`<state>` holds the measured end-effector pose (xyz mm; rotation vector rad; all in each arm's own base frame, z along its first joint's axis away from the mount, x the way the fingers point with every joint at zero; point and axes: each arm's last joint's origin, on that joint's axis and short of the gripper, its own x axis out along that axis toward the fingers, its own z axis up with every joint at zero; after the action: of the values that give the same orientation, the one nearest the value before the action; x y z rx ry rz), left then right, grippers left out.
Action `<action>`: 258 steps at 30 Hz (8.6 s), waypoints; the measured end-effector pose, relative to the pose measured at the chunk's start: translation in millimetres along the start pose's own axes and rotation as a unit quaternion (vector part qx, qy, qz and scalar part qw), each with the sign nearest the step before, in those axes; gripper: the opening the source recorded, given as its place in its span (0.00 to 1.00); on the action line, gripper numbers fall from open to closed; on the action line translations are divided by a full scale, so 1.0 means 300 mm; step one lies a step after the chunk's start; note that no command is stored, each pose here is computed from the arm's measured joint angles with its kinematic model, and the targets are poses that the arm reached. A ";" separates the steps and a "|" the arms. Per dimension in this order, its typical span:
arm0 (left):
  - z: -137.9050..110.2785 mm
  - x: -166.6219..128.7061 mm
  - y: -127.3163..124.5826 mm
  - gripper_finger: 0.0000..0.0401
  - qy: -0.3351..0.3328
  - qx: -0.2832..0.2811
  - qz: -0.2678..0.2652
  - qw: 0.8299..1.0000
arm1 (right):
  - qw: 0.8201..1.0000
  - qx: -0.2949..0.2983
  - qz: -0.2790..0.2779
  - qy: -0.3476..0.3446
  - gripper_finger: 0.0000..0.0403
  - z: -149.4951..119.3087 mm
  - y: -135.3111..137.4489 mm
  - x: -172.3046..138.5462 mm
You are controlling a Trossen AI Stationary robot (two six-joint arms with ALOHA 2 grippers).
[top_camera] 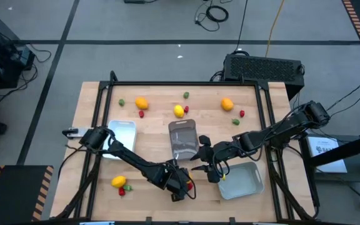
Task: Sort produce into baskets
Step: Put the lemon into the black bin
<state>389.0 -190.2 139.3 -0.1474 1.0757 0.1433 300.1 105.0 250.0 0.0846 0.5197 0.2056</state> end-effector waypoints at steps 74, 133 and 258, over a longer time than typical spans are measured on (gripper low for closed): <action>0.044 -0.340 0.330 0.49 -0.042 0.017 0.193 0.980 | 0.932 0.225 -0.175 0.225 0.27 -0.184 -0.279 0.072; -0.299 -0.738 0.056 0.68 0.184 -0.008 0.054 0.981 | 0.967 0.173 -0.160 0.094 0.27 -0.042 -0.127 -0.108; 0.152 -0.303 0.636 0.68 0.010 0.141 0.147 0.979 | 0.984 0.084 -0.147 0.055 0.27 -0.004 -0.148 -0.100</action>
<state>350.0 1.5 231.4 0.2681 1.1220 0.2539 281.8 55.1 257.6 0.1595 0.6512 -0.1245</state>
